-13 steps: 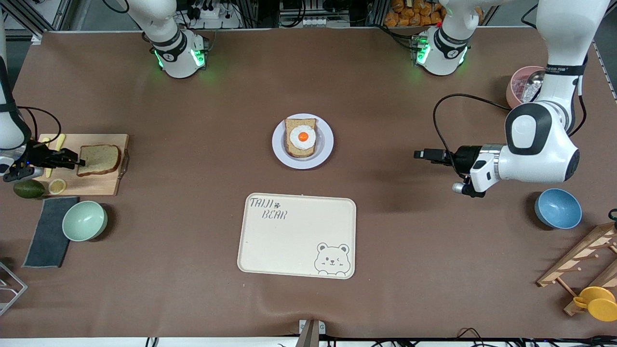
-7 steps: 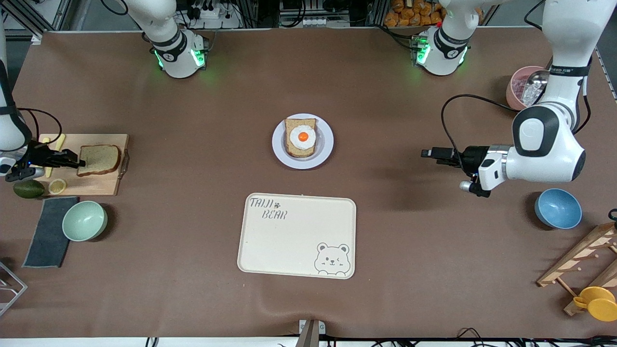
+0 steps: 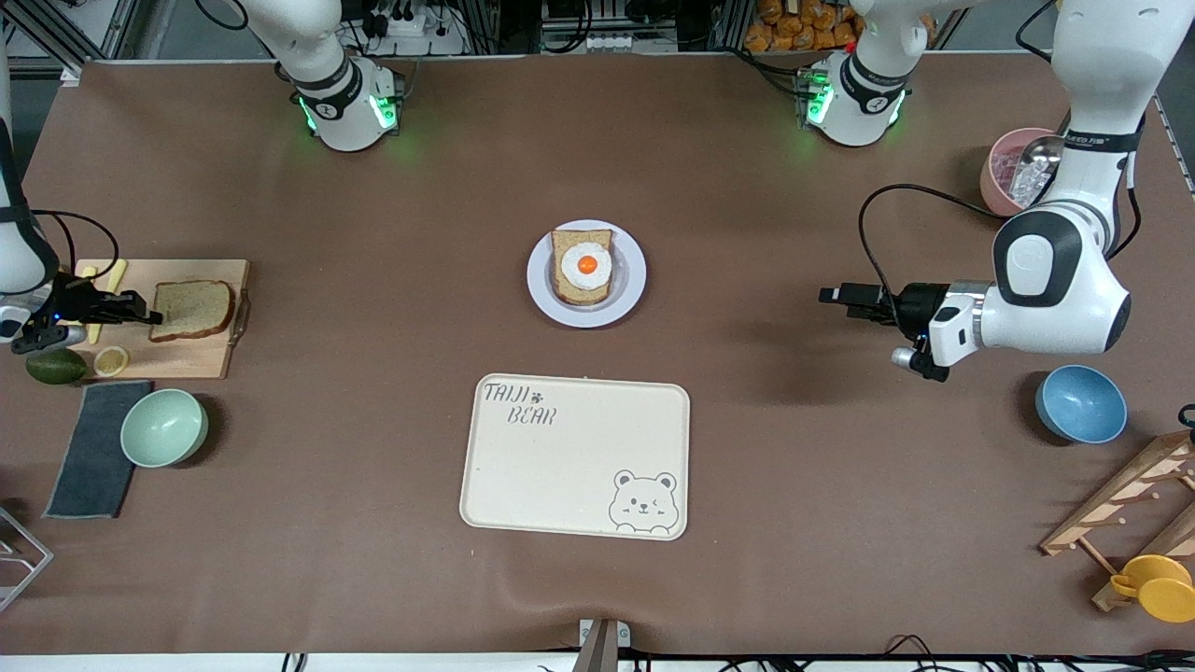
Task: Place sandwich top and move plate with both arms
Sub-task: 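Lift the bread slice with the right gripper and carry it toward the plate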
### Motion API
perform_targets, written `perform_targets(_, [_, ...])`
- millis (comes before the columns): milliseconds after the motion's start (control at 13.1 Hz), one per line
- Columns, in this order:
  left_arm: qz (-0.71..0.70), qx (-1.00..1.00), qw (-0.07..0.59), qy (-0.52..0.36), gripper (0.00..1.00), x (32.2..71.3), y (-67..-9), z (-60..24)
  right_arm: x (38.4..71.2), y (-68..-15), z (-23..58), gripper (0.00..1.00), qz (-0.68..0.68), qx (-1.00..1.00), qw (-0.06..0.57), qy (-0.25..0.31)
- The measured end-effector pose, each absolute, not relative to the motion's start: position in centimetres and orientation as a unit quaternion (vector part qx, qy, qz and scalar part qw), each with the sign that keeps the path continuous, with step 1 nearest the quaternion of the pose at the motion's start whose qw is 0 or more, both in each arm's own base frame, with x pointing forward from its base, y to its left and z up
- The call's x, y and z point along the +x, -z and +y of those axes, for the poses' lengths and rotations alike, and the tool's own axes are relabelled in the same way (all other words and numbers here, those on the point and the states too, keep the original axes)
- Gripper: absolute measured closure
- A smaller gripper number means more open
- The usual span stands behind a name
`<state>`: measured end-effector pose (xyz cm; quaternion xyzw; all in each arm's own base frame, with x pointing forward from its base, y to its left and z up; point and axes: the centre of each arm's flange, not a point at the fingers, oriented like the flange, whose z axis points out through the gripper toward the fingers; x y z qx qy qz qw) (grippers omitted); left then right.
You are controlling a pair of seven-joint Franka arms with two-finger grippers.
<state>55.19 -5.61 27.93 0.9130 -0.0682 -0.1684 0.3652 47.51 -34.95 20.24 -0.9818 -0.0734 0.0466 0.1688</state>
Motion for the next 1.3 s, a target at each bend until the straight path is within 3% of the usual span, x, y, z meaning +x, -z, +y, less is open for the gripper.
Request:
perform_targets(762, [-0.064, 0.911, 0.373, 0.165, 0.00, 55.3, -28.0, -5.8, 52.2, -25.2, -26.8, 0.96, -0.049, -0.943, 0.293, -0.152])
perform_targets(1295, [-0.064, 0.911, 0.372, 0.166, 0.00, 55.3, -27.7, -6.0, 56.4, -26.6, -13.6, 0.96, -0.004, -0.919, 0.330, -0.215])
